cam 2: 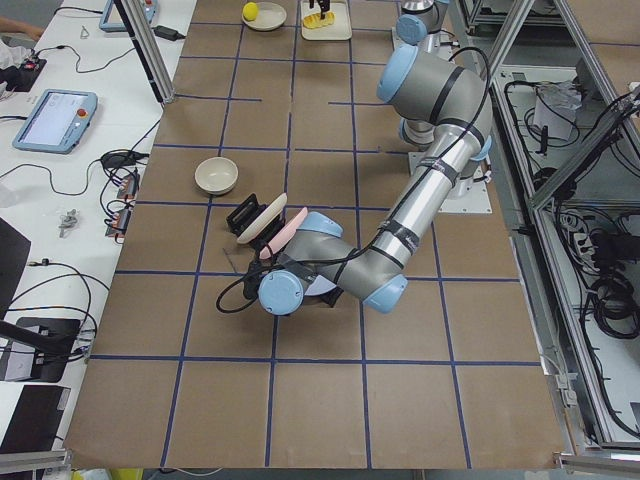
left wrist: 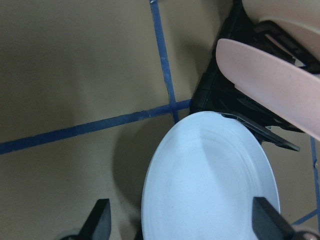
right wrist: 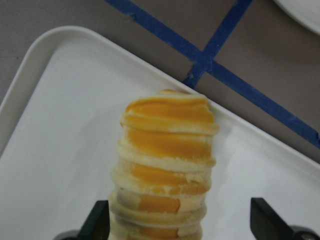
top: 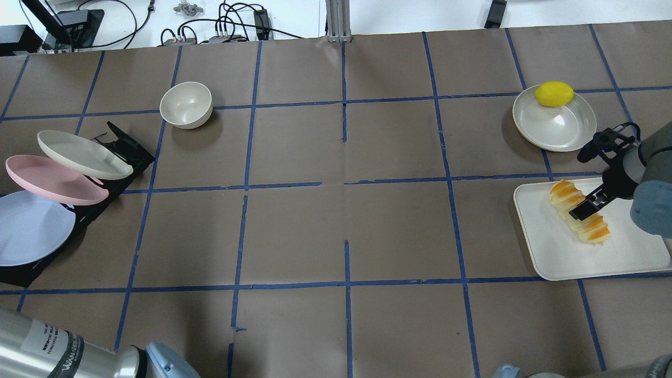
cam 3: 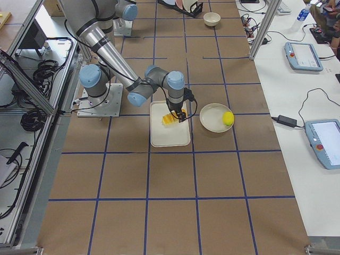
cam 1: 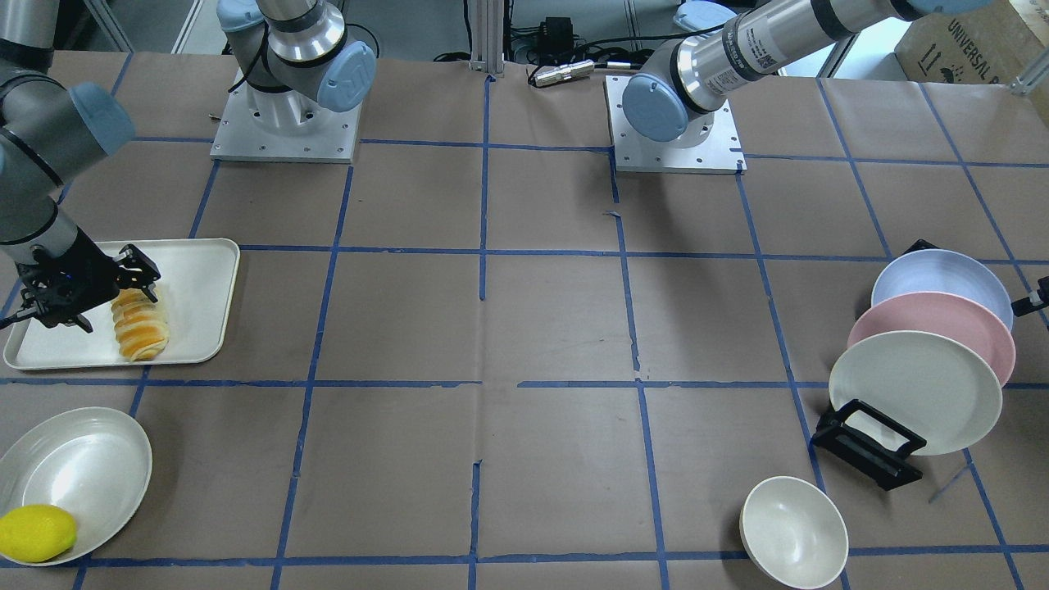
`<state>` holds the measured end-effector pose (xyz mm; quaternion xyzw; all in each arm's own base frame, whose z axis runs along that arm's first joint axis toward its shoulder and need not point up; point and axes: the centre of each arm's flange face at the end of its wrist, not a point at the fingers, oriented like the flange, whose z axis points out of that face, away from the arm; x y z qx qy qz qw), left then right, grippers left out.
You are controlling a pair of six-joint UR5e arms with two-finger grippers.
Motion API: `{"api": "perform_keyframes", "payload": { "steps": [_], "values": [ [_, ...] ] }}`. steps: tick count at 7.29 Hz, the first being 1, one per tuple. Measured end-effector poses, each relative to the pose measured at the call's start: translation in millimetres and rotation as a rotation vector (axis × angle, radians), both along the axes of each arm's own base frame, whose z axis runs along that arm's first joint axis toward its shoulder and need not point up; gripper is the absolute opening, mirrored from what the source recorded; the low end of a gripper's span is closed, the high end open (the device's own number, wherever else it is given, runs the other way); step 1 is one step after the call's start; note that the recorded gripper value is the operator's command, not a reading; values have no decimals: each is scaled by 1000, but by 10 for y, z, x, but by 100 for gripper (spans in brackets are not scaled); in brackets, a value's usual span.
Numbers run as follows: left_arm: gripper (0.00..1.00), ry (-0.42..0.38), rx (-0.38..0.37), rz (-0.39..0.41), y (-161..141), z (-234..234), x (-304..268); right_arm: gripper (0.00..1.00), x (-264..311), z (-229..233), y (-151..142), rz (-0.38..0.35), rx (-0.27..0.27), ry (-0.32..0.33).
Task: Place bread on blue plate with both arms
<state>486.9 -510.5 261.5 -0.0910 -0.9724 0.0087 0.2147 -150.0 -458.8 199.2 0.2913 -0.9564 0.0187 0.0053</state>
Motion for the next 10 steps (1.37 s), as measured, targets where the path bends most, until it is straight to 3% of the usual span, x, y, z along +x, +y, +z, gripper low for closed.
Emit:
{"api": "perform_keyframes", "payload": {
  "steps": [1,2,3,4,5,7,10],
  "values": [
    [98,15,11,-3,8,-109,-7,40,5,-38,10,-7,3,-3],
    [94,28,22,-5,11,-217,-6,22,18,-66,30,-21,3,-4],
    [89,39,30,-6,11,-314,7,15,28,-82,46,-43,3,-3],
    [76,46,40,-8,15,-394,17,9,30,-84,52,-79,5,-1],
    [62,45,52,-14,27,-437,26,8,10,-48,39,-111,7,10],
    [48,27,86,-32,63,-471,49,8,-72,118,-50,-178,33,30],
    [14,2,118,-51,87,-471,75,8,36,815,-471,-314,94,18]
  ]
}}
